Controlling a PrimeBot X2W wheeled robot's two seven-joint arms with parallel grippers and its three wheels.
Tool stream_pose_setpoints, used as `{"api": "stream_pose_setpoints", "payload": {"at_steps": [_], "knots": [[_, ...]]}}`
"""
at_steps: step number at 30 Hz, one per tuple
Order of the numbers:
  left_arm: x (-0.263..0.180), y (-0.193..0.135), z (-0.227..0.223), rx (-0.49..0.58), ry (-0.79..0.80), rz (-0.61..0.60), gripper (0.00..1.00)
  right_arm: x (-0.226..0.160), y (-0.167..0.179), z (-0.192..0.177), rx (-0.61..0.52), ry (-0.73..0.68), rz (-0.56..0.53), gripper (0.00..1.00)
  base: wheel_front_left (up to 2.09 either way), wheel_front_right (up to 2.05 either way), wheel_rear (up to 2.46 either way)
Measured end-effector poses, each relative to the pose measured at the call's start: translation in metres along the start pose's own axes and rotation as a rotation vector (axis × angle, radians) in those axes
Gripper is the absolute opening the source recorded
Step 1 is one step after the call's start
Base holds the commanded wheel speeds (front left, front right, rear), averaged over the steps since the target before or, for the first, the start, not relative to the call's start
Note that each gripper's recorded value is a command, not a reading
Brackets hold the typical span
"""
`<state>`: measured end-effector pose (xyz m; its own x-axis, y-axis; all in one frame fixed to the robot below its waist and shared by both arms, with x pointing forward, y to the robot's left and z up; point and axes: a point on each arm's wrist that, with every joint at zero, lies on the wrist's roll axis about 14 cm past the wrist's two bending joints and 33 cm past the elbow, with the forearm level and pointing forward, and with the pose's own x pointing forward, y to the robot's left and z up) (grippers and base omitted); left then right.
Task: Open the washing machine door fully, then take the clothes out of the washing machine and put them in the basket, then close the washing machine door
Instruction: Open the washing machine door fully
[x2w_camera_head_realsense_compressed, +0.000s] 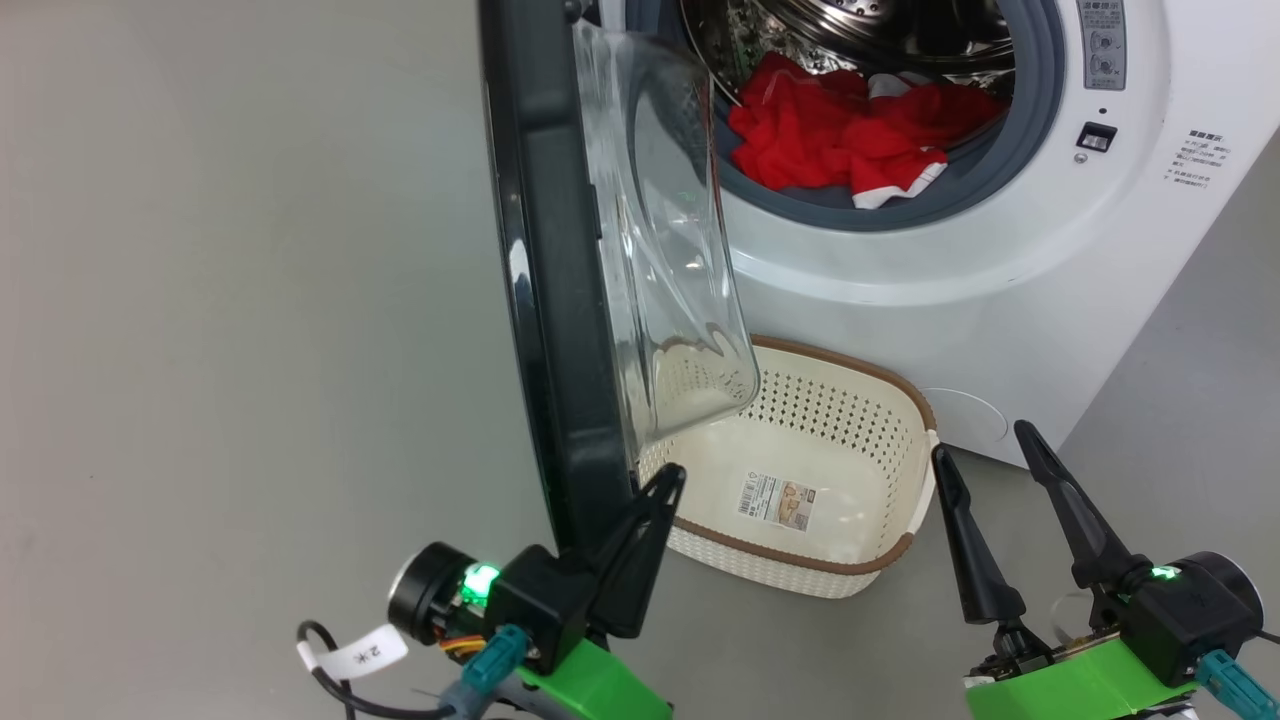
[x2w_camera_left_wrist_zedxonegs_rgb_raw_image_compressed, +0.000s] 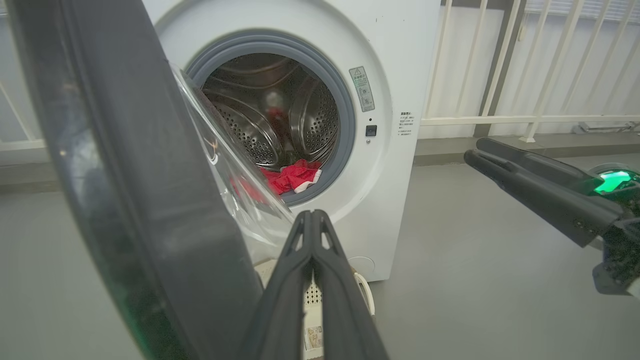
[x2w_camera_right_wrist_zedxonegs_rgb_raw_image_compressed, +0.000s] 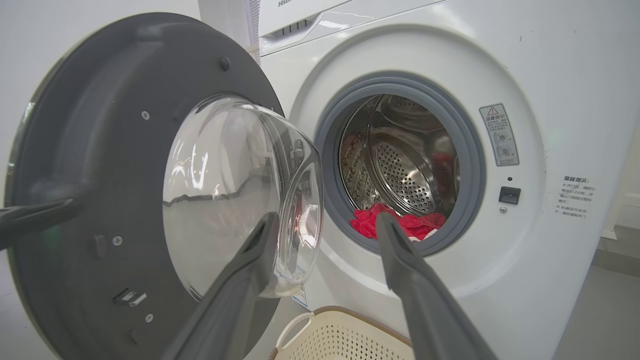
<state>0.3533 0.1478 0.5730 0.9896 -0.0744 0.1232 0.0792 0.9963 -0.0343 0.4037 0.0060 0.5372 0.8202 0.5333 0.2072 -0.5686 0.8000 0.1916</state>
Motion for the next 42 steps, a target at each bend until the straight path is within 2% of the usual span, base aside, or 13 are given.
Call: {"api": "stream_pose_setpoints", "payload": {"at_steps": [7, 18, 42], "knots": [[-0.002, 0.021, -0.007, -0.002, 0.026, 0.085, 0.0, 0.0, 0.001, 0.001, -0.002, -0.003, 0.004, 1.0, 0.0, 0.0, 0.0], [-0.009, 0.039, -0.011, -0.014, 0.057, 0.15, 0.0, 0.004, 0.007, 0.001, 0.001, -0.003, 0.022, 1.0, 0.0, 0.0, 0.0], [-0.045, 0.119, -0.008, 0.023, 0.062, 0.415, 0.0, 0.012, 0.023, -0.007, 0.021, 0.013, 0.073, 1.0, 0.0, 0.0, 0.0]]}}
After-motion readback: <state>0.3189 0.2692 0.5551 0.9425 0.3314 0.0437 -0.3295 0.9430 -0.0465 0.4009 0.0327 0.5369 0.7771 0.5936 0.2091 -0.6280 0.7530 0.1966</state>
